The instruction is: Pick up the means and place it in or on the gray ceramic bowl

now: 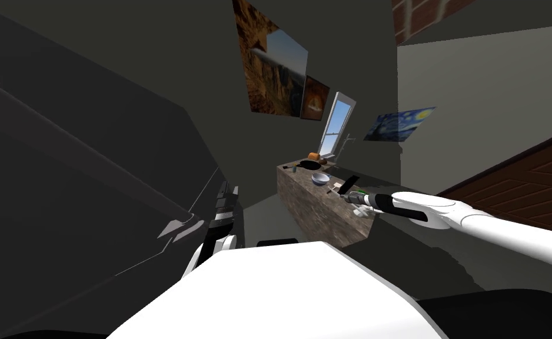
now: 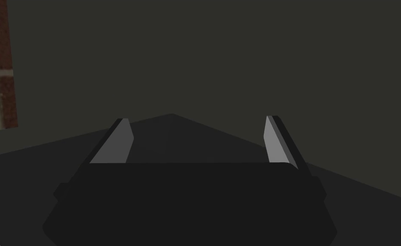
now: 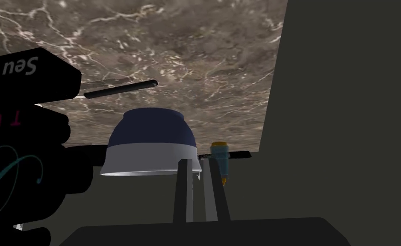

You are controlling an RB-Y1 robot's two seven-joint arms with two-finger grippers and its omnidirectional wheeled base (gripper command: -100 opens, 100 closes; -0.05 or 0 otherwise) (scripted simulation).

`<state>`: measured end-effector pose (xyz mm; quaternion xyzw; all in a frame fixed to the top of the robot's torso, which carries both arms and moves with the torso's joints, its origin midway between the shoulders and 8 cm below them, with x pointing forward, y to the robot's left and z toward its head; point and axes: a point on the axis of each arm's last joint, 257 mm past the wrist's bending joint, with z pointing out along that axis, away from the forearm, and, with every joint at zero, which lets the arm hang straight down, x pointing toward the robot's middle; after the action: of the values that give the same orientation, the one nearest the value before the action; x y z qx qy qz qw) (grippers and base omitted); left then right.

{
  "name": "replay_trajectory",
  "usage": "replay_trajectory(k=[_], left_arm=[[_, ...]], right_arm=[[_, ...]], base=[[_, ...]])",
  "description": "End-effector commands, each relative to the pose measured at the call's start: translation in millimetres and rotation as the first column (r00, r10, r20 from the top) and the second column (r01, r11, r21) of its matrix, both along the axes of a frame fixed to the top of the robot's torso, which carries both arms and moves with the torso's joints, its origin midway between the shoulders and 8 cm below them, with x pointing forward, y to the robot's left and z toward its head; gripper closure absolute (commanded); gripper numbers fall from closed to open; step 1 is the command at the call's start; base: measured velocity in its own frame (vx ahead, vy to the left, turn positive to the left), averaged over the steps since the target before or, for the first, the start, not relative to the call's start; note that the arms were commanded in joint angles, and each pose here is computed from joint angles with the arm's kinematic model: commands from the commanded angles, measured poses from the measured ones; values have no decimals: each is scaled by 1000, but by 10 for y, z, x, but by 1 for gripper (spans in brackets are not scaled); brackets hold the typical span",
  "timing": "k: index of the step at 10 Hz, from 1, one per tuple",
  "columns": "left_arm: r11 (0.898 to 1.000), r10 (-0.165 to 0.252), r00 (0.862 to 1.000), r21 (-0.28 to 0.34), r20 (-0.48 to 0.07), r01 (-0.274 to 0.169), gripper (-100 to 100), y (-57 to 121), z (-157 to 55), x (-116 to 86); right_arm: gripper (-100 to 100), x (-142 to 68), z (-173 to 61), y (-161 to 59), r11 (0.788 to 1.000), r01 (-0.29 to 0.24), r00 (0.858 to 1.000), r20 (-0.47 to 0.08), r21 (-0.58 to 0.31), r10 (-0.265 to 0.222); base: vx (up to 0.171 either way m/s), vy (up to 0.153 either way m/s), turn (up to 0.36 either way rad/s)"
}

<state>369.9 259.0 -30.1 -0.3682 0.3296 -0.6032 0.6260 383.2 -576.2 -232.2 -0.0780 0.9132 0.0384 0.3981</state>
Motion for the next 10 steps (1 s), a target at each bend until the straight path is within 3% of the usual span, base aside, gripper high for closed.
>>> replay_trajectory(k=[1, 7, 10], left_arm=[[1000, 0, 1000, 0, 0, 0, 0, 0, 0, 0], [1000, 0, 1000, 0, 0, 0, 0, 1, -1, 0], [1000, 0, 1000, 0, 0, 0, 0, 2, -1, -1]], right_arm=[[100, 17, 111, -46, 1000, 7, 1000, 0, 1, -7], [100, -40, 230, 30, 996, -83, 996, -31, -14, 83], [100, -98, 231, 112, 989, -144, 989, -49, -18, 143]], base=[[-120, -110, 76], [-88, -255, 108], [-32, -248, 99]])
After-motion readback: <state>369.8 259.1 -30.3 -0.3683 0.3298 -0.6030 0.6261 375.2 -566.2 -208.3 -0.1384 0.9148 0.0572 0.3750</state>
